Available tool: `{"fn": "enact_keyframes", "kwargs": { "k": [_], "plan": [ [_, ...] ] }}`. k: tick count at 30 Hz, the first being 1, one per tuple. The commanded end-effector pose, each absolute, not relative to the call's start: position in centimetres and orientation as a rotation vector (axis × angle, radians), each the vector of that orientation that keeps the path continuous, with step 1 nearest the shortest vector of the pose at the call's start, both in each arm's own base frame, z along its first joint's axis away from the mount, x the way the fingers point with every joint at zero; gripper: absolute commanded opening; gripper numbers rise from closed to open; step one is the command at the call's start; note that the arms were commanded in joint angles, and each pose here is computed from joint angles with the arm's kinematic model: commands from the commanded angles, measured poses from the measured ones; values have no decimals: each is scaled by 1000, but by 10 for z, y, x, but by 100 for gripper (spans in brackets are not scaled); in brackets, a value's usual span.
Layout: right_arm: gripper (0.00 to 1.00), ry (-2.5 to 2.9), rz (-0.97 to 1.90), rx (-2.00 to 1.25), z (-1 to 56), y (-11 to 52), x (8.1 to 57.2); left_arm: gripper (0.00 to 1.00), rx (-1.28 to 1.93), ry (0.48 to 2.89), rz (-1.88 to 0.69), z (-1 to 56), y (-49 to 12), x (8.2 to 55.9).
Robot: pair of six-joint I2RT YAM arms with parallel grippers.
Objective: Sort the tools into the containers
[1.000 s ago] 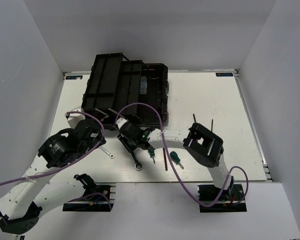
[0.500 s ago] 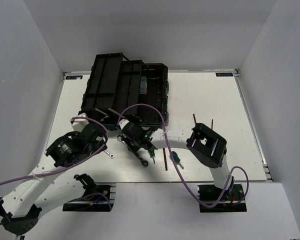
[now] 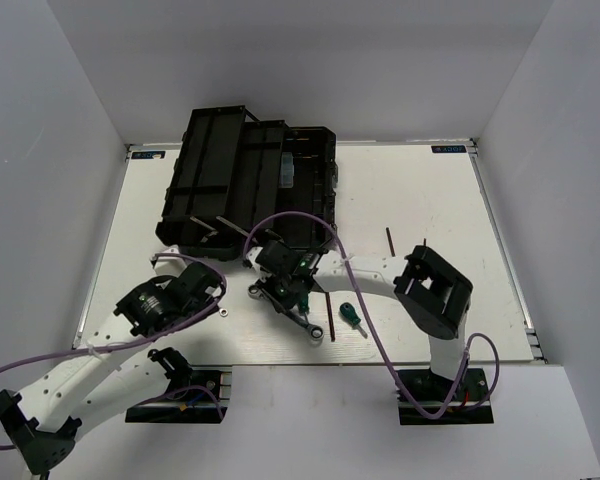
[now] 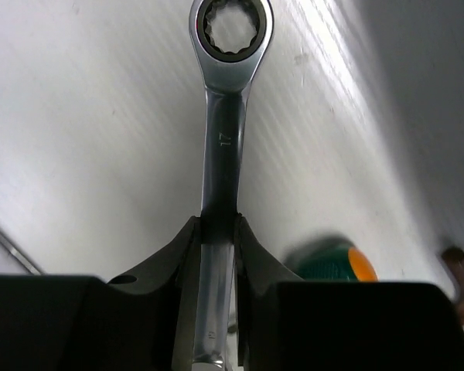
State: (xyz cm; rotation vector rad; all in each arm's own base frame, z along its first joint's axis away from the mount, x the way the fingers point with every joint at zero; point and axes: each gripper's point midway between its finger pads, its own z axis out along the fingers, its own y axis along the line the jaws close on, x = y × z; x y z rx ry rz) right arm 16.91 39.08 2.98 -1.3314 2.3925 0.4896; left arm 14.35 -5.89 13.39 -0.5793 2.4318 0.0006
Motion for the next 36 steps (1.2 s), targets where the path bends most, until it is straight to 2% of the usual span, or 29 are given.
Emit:
{"fn": "enact_keyframes", "kwargs": {
  "k": [1, 13, 23, 29, 36],
  "plan": [
    [0, 2340, 611, -1341, 71, 395, 165, 65, -722, 2312, -77, 139, -67, 164],
    [0, 2301, 721, -1277, 124, 395, 167, 69, -724, 2313, -1, 113, -75, 182],
    [0, 2165, 795, -1250, 194, 374, 165, 69, -791, 2291, 35, 103, -70, 197],
    [0, 2120, 732, -1181, 215, 366, 190, 69, -826, 2297, 44, 90, -62, 199],
    [0, 2085, 635, -966, 247, 373, 271, 69, -793, 2326, 48, 78, -60, 214]
  ]
}}
